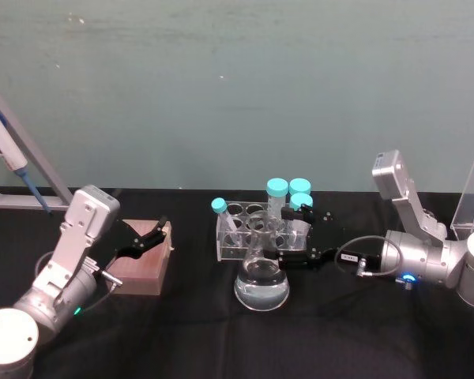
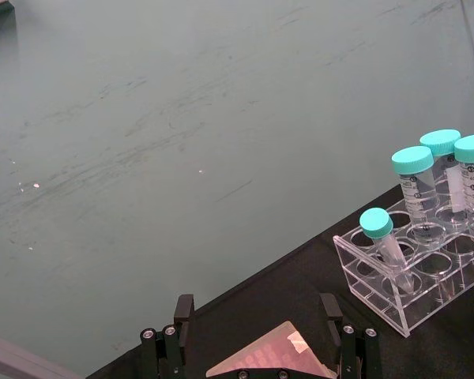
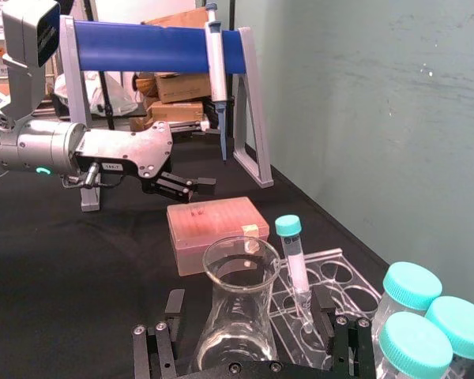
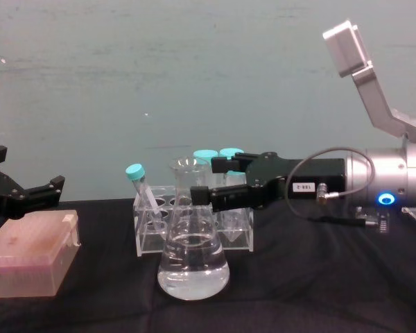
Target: Place the experimental apparatus aside using one hand.
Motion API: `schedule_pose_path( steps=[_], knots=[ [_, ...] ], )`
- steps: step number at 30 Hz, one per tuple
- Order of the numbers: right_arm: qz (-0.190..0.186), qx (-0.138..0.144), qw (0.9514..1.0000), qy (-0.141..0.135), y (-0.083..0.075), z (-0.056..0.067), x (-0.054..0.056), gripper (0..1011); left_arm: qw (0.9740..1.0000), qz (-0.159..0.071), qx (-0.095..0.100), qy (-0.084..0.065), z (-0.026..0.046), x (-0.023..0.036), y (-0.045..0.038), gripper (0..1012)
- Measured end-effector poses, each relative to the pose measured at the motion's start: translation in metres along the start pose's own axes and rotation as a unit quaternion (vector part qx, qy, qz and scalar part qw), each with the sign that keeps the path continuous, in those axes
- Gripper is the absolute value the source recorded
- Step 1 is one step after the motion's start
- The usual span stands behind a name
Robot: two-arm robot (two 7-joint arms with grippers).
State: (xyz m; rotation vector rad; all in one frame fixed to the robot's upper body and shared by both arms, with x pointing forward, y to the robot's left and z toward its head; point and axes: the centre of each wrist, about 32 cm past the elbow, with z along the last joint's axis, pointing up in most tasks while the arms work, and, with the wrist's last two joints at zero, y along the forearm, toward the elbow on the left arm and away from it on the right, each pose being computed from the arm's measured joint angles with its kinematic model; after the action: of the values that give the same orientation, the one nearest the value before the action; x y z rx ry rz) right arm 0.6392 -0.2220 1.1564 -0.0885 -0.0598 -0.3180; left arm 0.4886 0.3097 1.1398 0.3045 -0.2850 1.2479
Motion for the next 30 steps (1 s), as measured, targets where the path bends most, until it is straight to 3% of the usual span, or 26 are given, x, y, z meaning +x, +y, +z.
schedule_pose_path(
  steps=[30],
  knots=[
    [0.021,-0.004,0.9998,0.002,0.019,-0.002,0.012,1004,1.0000,0.000,0.000,0.000,0.0000,0.0000,0.0000,1000]
  ],
)
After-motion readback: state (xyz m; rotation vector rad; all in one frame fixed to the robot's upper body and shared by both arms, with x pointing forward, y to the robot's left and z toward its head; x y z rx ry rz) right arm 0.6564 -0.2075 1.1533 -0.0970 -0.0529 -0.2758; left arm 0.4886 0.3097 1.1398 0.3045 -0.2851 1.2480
